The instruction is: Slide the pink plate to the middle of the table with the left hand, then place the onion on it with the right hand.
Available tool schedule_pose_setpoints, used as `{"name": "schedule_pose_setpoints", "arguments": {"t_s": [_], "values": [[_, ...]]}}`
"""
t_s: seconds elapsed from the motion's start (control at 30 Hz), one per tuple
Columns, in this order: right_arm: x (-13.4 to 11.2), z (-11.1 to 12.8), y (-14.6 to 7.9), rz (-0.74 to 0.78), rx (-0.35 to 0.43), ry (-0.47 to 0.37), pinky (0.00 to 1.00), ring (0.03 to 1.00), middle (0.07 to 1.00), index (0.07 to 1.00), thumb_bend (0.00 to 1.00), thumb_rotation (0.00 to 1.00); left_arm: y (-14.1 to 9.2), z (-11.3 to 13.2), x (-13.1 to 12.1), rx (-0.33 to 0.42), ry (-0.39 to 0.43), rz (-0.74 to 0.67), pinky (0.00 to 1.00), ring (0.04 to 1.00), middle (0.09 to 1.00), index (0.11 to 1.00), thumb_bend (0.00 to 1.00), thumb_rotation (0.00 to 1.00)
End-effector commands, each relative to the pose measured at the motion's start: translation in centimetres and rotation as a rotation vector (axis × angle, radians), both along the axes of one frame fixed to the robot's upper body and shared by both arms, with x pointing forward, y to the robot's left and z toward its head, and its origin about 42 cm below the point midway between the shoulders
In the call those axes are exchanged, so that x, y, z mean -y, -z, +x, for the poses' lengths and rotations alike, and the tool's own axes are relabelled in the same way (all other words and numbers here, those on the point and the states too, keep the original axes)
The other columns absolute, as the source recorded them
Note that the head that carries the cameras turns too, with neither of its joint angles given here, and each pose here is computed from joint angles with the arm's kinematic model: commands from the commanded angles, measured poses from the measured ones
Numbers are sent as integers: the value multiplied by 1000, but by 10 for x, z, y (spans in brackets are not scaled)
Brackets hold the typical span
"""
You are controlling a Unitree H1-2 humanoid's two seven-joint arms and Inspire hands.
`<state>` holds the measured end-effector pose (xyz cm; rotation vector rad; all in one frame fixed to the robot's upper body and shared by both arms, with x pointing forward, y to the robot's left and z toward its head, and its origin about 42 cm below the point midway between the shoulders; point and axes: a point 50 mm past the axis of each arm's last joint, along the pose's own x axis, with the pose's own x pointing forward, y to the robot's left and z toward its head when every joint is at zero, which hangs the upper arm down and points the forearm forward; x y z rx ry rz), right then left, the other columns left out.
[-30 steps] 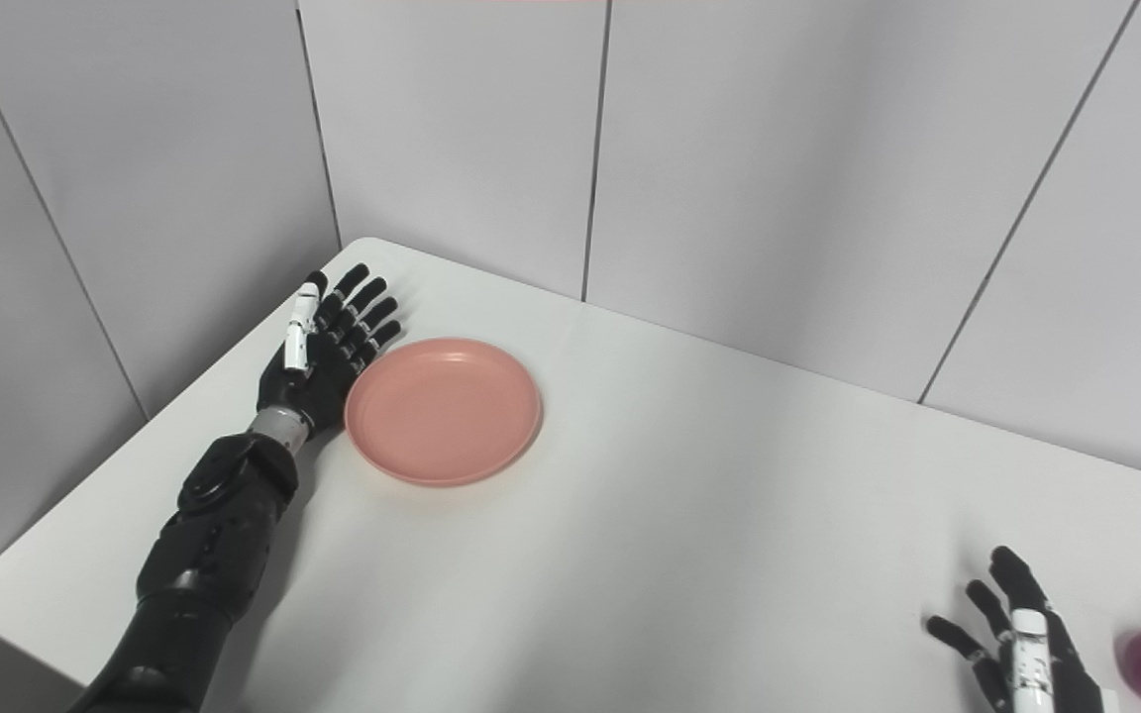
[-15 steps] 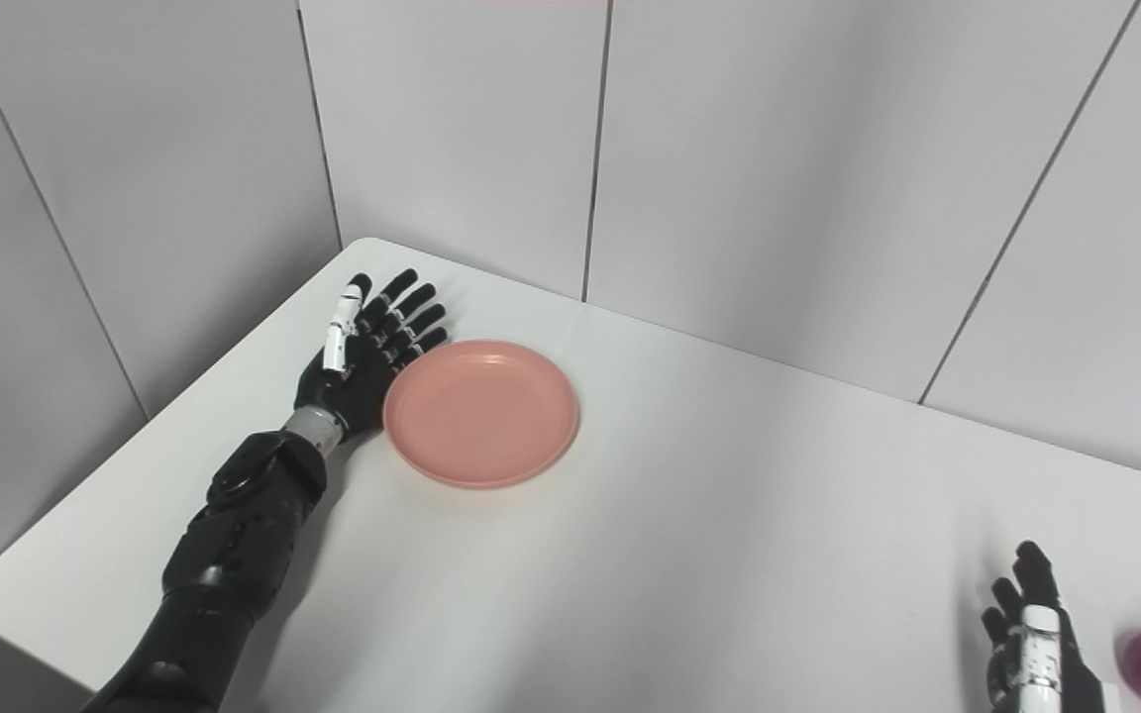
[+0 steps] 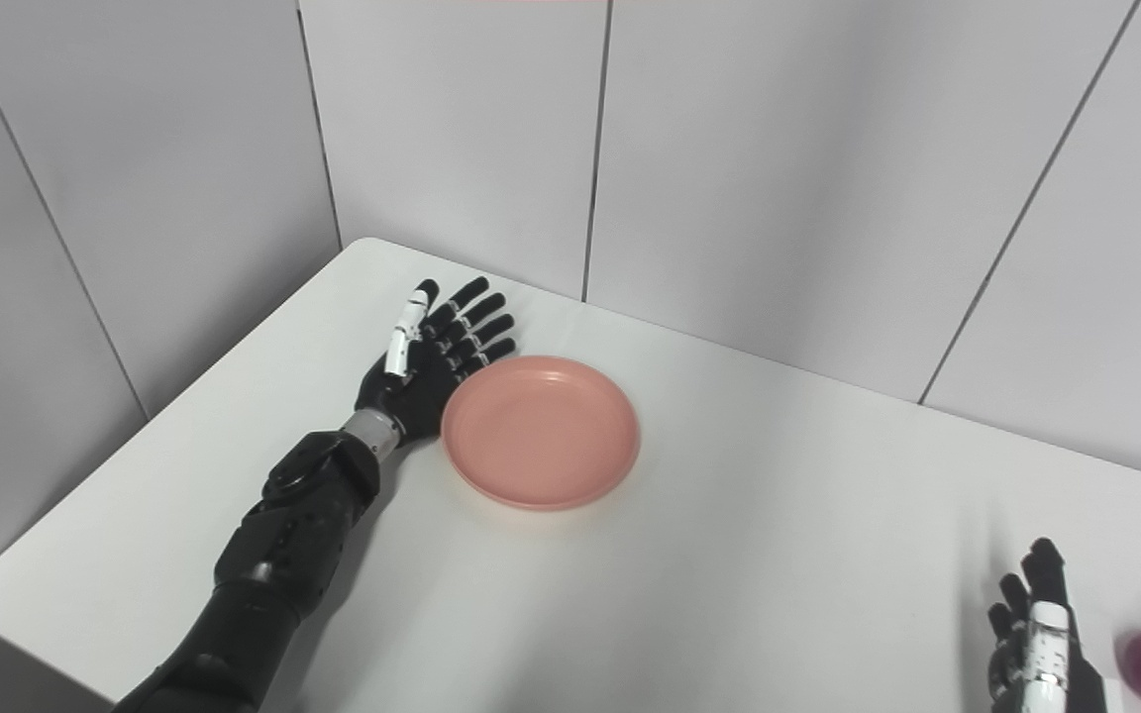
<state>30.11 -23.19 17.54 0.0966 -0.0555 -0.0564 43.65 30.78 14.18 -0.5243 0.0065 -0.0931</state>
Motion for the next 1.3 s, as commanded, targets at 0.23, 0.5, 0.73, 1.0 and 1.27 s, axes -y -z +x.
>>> {"name": "schedule_pose_setpoints", "arguments": {"t_s": [0.23,0.5,0.73,1.0,1.27], "values": [[-6,2,-15,3,49,-3,1000,1000,1000,1000,279,1000,20,-3,46,-111,127,-31,884,901,910,879,419,1000],[-11,3,-19,8,56,-25,1000,1000,1000,1000,79,1000,21,-6,68,-109,192,-44,900,911,921,893,413,1000],[-21,-3,-32,14,72,-12,1000,1000,1000,1000,0,1000,19,-10,85,-132,199,-61,900,910,916,891,411,1000],[-21,-7,-39,9,76,-2,1000,1000,1000,1000,0,1000,15,-16,102,-131,197,-57,918,925,935,914,411,1000],[-12,-7,-35,-15,90,15,1000,1000,1000,1000,21,1000,12,-25,117,-123,201,-53,939,948,953,930,425,1000]]}}
